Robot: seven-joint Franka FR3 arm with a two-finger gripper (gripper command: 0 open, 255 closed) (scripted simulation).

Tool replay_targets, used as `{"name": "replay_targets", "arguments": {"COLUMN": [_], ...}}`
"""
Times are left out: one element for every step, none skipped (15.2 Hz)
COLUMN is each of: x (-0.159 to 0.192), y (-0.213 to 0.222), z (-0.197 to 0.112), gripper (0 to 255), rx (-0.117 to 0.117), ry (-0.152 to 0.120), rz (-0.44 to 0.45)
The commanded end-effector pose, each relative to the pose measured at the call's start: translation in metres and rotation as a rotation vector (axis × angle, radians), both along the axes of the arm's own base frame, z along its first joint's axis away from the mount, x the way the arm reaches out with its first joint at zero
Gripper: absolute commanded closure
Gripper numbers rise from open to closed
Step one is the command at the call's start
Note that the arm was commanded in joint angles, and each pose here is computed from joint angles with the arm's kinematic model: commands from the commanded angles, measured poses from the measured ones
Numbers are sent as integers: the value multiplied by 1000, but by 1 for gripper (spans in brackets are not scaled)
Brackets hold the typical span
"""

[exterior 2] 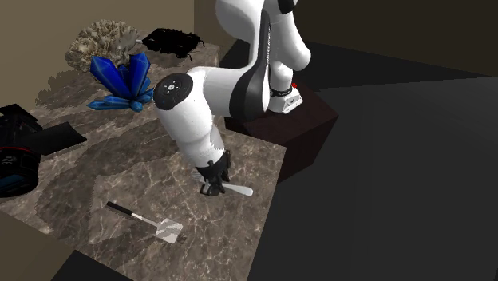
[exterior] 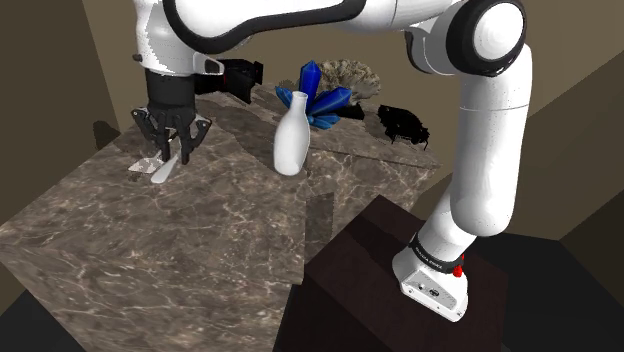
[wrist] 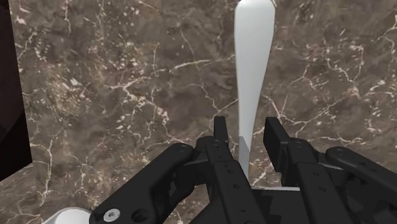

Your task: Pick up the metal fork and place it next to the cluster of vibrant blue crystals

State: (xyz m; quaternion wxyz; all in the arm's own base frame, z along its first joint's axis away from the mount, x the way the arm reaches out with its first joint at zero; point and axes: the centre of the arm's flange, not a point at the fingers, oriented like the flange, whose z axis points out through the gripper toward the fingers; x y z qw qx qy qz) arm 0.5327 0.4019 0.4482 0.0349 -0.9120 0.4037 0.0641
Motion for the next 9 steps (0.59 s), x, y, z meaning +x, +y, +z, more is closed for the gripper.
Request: {"name": "replay_targets", "arguments": {"x": [0, 0, 0, 0, 0, 0, 0, 0, 0], "y": [1, 1, 1, 1, 1, 1, 1, 1, 1], "z": [9, 14, 20, 25, 30, 36, 41, 46, 51], "gripper": [255, 255, 255, 255, 255, 255, 255, 255, 255], "rx": [0, 0, 0, 0, 0, 0, 0, 0, 0], "ry": [0, 0, 0, 0, 0, 0, 0, 0, 0], "rz": [0, 0, 0, 0, 0, 0, 0, 0, 0]}}
